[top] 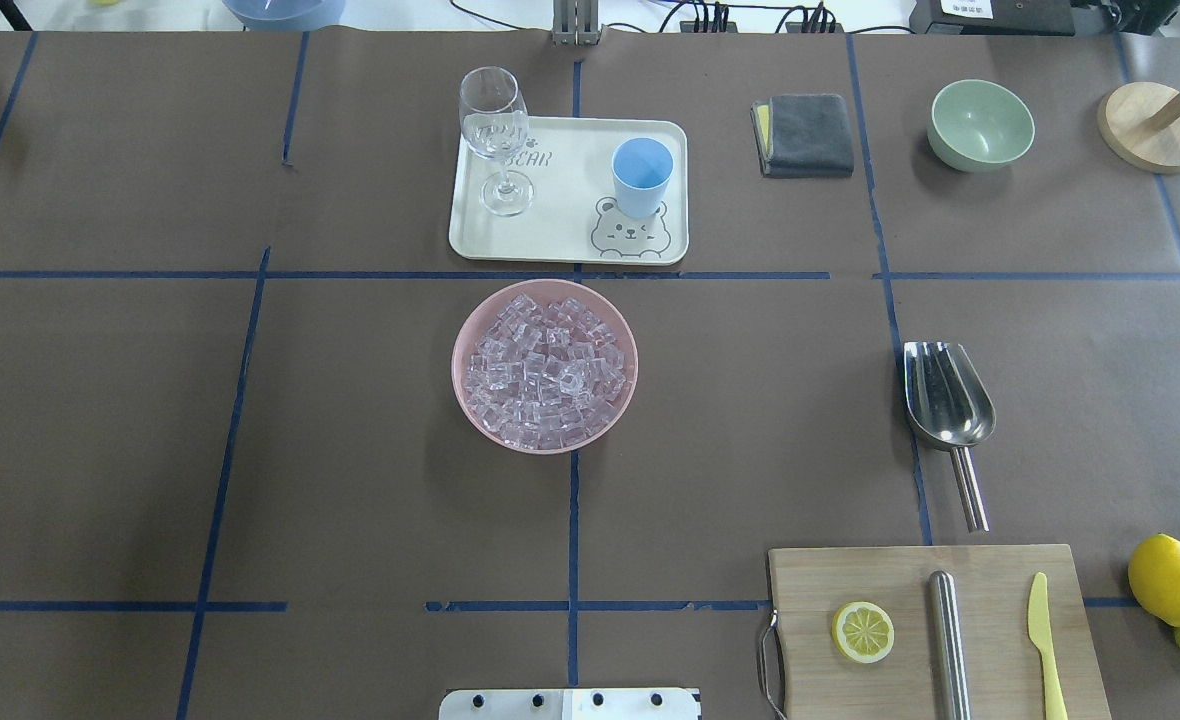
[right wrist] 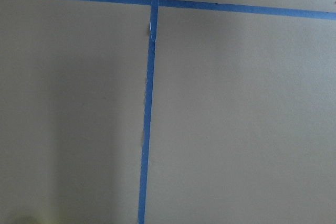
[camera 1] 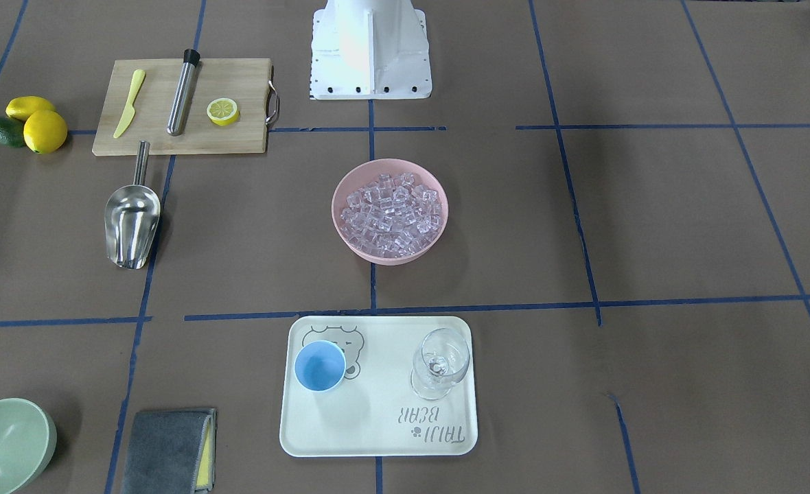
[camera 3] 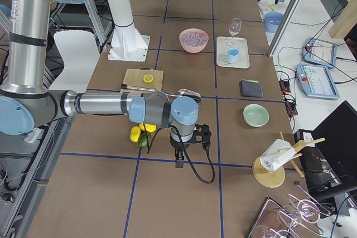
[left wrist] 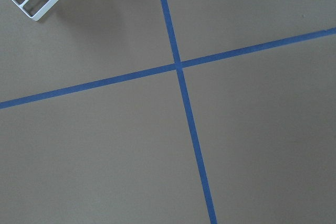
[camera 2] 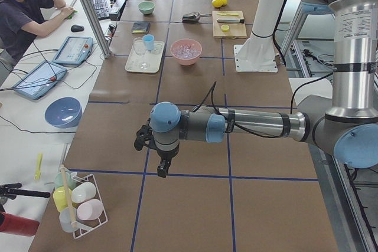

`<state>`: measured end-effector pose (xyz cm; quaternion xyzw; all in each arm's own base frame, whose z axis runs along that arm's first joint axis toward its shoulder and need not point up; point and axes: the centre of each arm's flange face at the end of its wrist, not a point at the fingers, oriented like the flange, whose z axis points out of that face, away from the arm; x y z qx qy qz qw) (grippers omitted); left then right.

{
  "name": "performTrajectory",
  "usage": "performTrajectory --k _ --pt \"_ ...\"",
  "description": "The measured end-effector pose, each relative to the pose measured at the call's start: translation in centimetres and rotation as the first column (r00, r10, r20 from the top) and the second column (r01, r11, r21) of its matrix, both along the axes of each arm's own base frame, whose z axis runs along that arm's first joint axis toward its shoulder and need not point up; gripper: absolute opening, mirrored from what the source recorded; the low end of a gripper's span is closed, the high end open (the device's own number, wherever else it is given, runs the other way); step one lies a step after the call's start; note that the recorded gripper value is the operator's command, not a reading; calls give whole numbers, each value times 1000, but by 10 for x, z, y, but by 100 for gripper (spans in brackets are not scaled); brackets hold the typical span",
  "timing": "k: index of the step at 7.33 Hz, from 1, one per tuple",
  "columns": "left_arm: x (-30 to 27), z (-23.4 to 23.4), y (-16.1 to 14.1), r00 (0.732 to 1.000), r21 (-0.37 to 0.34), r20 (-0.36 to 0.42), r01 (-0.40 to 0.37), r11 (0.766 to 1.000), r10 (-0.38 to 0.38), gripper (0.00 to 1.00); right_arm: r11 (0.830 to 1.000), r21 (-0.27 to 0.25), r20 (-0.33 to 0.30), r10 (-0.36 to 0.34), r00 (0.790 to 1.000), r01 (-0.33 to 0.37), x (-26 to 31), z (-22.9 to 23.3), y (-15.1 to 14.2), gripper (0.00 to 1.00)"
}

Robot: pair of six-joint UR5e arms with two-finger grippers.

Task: Put ice in cup with scoop

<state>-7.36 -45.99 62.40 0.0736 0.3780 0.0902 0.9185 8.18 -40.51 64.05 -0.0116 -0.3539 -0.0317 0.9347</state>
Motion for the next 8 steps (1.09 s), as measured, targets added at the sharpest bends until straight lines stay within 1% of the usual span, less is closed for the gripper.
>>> performTrajectory --k 8 --pt "3 -13 -7 1000 30 -1 -6 1000 6 100 1000 1 0 -10 1000 10 -5 -2 -3 100"
